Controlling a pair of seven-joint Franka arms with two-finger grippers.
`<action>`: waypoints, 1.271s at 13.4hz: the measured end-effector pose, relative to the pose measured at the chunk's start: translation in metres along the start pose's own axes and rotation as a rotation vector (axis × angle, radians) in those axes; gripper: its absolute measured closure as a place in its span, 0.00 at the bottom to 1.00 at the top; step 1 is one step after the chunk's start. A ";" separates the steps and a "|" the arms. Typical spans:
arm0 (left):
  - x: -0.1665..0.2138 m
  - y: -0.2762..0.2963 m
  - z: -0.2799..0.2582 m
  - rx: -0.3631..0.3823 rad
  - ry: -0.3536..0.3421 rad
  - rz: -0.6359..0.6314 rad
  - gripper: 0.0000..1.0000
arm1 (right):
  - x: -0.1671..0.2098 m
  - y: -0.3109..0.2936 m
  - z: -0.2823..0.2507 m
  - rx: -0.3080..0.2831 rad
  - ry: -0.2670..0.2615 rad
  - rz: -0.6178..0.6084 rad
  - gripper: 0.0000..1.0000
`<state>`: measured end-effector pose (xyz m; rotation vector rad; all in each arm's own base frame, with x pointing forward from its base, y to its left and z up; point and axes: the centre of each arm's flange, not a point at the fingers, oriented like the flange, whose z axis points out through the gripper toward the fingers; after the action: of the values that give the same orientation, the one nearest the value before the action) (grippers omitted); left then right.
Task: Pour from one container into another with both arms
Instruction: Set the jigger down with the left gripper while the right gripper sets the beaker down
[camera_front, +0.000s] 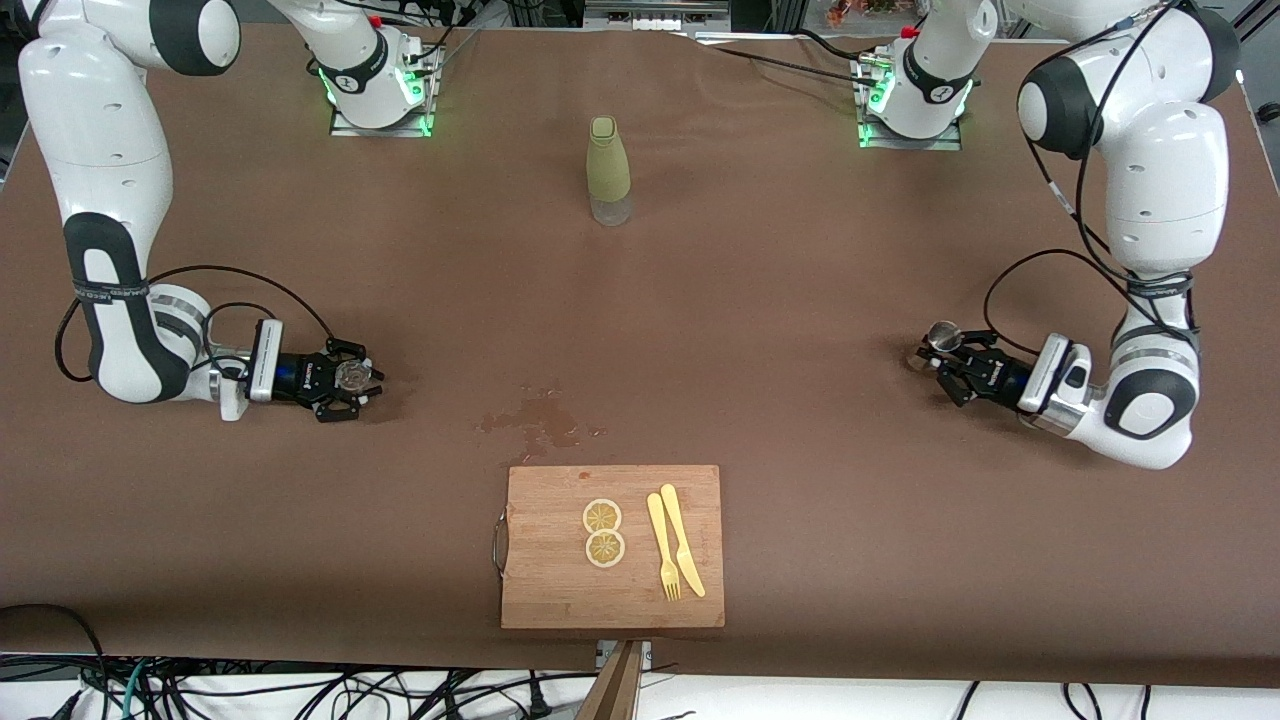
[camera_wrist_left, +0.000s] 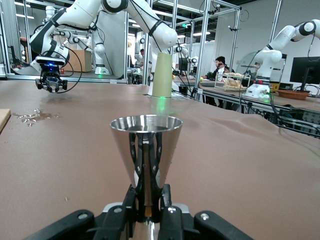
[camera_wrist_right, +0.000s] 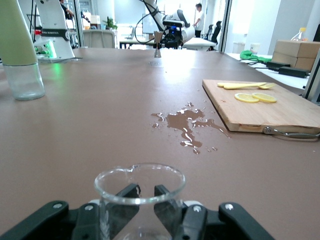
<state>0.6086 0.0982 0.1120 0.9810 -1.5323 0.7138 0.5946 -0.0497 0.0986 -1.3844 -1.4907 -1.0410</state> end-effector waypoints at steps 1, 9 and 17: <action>0.002 0.006 -0.013 -0.001 -0.016 0.000 0.79 | -0.007 -0.004 0.002 -0.009 0.029 -0.001 0.75; -0.053 0.059 -0.059 0.041 -0.010 0.012 0.79 | -0.037 -0.020 0.003 -0.032 0.078 0.028 0.59; -0.056 0.057 -0.059 0.039 -0.017 0.026 0.72 | -0.047 -0.026 -0.036 -0.070 0.023 0.044 0.06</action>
<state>0.5882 0.1865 0.0729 0.9996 -1.5533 0.7582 0.5726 -0.0995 0.0647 -1.4427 -1.4128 -1.0873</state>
